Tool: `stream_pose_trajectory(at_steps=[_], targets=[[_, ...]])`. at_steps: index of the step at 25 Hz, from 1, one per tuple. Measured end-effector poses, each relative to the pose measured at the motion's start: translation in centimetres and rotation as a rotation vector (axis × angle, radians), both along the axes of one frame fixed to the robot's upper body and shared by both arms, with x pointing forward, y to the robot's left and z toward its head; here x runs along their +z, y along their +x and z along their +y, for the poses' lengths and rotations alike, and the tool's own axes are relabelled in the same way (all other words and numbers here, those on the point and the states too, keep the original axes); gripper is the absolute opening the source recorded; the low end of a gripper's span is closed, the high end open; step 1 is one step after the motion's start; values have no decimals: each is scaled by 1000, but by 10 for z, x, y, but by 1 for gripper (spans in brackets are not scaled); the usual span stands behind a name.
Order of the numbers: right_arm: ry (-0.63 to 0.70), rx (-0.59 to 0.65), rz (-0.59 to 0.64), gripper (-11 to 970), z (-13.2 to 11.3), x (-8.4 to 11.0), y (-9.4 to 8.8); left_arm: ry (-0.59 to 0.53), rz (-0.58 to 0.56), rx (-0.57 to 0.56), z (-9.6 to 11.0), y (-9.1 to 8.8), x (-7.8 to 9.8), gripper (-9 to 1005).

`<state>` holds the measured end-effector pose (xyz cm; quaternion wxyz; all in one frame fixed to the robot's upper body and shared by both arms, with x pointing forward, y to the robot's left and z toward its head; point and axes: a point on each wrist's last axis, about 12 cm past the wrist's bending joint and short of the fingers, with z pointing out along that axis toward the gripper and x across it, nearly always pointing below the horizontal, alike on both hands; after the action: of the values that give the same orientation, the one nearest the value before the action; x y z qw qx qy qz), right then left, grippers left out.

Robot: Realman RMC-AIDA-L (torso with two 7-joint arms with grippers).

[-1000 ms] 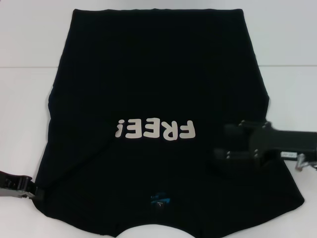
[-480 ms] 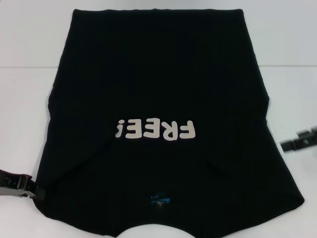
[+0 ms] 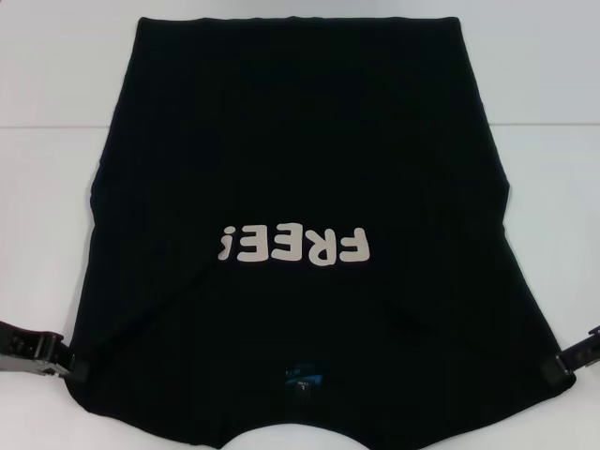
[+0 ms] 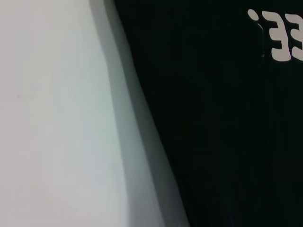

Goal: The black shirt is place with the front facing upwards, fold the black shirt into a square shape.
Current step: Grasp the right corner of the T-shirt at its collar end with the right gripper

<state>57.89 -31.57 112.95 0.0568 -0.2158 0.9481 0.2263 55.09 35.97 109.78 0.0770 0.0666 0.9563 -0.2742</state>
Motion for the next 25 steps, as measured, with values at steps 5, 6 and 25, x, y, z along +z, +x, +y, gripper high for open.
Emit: stream_pose_trajectory(at_steps=[5, 6, 25], targets=[[-5, -32, 15, 866, -2, -6, -2, -2, 5, 0, 0, -1, -1, 43], [-6, -38, 15, 866, -2, -7, -1, -3, 6, 1, 0, -1, -2, 43], [-27, -55, 33, 866, 5, -16, 2, -2, 8, -4, -1, -1, -1, 43]])
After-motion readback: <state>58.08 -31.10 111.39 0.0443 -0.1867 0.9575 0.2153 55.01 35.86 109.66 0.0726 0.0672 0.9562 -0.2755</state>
